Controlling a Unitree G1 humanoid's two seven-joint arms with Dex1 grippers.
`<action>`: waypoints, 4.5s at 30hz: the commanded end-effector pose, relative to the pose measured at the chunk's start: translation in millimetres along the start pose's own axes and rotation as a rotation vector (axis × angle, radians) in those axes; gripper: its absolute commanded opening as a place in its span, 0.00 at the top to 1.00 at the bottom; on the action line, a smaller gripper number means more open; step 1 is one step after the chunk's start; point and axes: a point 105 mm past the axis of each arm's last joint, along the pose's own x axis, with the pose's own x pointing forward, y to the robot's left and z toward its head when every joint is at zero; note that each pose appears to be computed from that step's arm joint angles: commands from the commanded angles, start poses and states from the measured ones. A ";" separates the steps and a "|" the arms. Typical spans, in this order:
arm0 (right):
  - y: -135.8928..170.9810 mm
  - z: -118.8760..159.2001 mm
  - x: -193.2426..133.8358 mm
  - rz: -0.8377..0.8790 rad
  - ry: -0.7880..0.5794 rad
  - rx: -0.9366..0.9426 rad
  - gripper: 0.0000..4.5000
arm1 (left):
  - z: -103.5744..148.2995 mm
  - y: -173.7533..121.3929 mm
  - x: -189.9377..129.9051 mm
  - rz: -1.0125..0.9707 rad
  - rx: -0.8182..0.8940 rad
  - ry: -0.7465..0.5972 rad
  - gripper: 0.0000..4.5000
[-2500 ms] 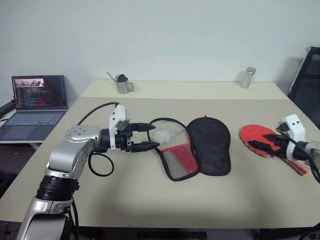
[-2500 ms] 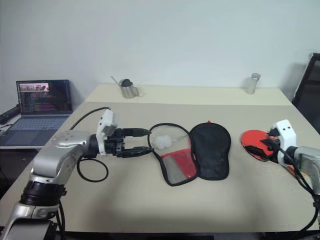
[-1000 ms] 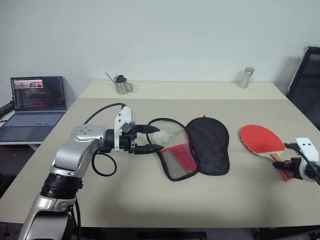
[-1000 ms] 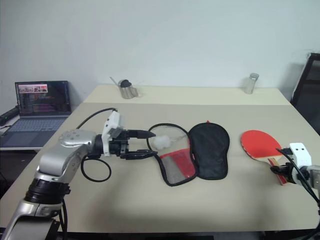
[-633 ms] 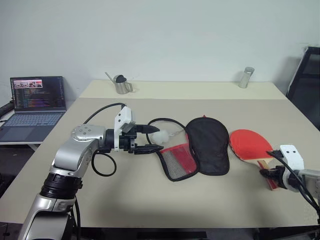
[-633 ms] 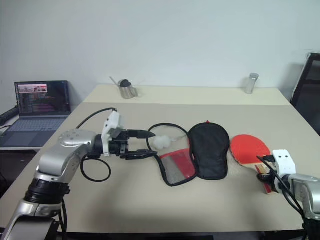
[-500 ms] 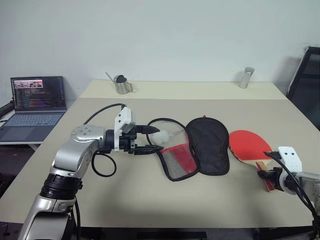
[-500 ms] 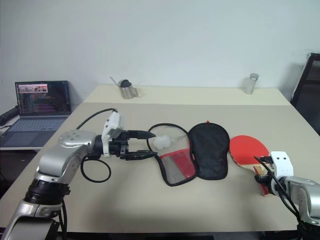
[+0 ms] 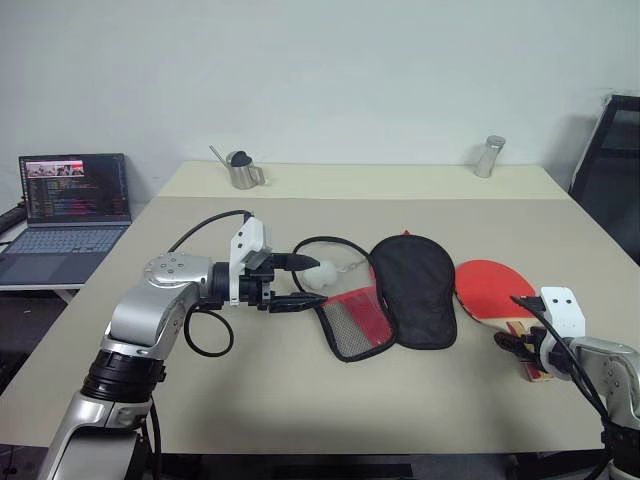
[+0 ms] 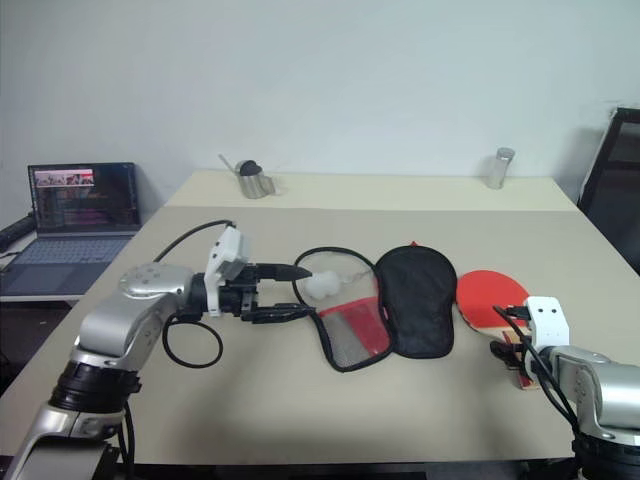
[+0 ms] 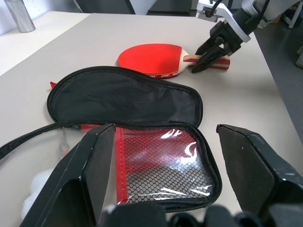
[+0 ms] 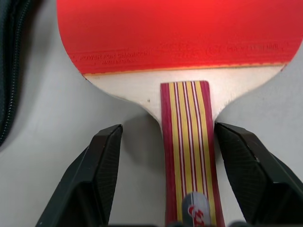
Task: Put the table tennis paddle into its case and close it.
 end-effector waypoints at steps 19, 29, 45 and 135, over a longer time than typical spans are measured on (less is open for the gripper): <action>-28.7 38.8 -7.2 -0.203 -0.177 0.119 0.75 | 10.6 -3.1 -5.9 0.030 0.047 -0.019 0.17; 30.3 82.6 -31.1 -0.061 -0.319 0.044 0.75 | 6.5 -3.9 -7.1 0.040 0.039 -0.012 0.17; 119.0 85.7 -4.2 0.120 -0.326 0.049 0.75 | 5.9 -3.0 -6.5 0.046 0.049 -0.007 0.17; 109.6 96.1 -102.2 0.698 -0.433 -0.518 0.01 | 12.8 42.9 82.6 -0.027 0.159 -0.106 0.17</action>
